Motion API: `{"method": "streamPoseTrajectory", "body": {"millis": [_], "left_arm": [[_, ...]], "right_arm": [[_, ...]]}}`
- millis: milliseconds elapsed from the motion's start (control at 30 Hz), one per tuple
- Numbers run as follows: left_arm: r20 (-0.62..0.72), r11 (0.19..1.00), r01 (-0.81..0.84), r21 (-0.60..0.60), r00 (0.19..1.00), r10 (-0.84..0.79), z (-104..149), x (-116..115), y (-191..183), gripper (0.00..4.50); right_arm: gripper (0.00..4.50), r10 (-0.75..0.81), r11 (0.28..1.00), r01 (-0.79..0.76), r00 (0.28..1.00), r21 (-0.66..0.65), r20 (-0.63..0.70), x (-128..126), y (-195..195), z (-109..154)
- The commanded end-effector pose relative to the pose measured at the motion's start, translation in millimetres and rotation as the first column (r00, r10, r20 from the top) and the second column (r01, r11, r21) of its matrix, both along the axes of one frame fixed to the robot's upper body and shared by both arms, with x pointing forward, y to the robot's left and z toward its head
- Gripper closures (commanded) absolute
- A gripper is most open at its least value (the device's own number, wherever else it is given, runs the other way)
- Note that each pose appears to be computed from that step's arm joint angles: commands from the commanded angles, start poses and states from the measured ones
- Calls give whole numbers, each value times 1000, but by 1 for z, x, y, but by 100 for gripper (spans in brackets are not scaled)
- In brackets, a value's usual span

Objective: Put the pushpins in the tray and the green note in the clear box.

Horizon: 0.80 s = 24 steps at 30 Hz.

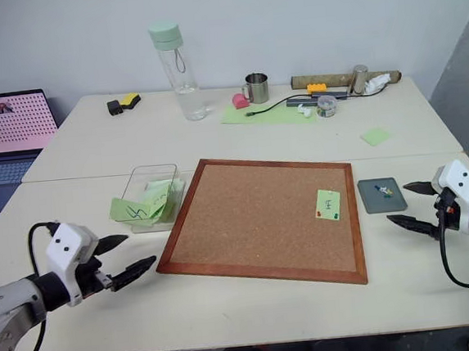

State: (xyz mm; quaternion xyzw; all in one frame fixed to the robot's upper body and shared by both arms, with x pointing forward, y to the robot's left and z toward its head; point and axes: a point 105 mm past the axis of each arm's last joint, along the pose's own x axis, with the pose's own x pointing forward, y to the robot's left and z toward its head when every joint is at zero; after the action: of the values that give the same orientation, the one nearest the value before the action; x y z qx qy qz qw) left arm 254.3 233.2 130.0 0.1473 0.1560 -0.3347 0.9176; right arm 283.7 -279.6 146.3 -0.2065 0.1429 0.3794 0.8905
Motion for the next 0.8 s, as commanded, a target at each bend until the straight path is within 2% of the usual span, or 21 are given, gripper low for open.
{"method": "streamPoseTrajectory", "body": {"millis": [33,67,133,300,367,600,667,800], "left_arm": [[47,992,128,-6,991,-127,13,2,-32,97],[61,988,151,-22,987,-149,13,7,-43,131],[79,979,203,-35,977,-200,10,14,-63,154],[91,951,294,-91,954,-286,0,28,-100,258],[98,938,330,-104,942,-321,-4,32,-114,283],[138,920,378,-105,921,-363,-18,54,-154,435],[153,927,363,-98,925,-347,-22,63,-160,448],[137,932,354,-83,930,-341,-41,70,-166,448]], "right_arm": [[0,43,999,-45,998,24,50,-1,16,18],[0,59,998,-60,997,22,52,-1,21,18],[0,86,996,-87,995,19,50,0,31,18],[0,118,992,-121,991,41,56,8,52,18],[0,121,991,-124,991,58,57,14,59,19],[0,114,989,-118,992,91,50,41,77,9],[0,108,989,-113,993,91,51,48,79,6],[0,99,992,-102,994,68,48,61,82,-5]]}}
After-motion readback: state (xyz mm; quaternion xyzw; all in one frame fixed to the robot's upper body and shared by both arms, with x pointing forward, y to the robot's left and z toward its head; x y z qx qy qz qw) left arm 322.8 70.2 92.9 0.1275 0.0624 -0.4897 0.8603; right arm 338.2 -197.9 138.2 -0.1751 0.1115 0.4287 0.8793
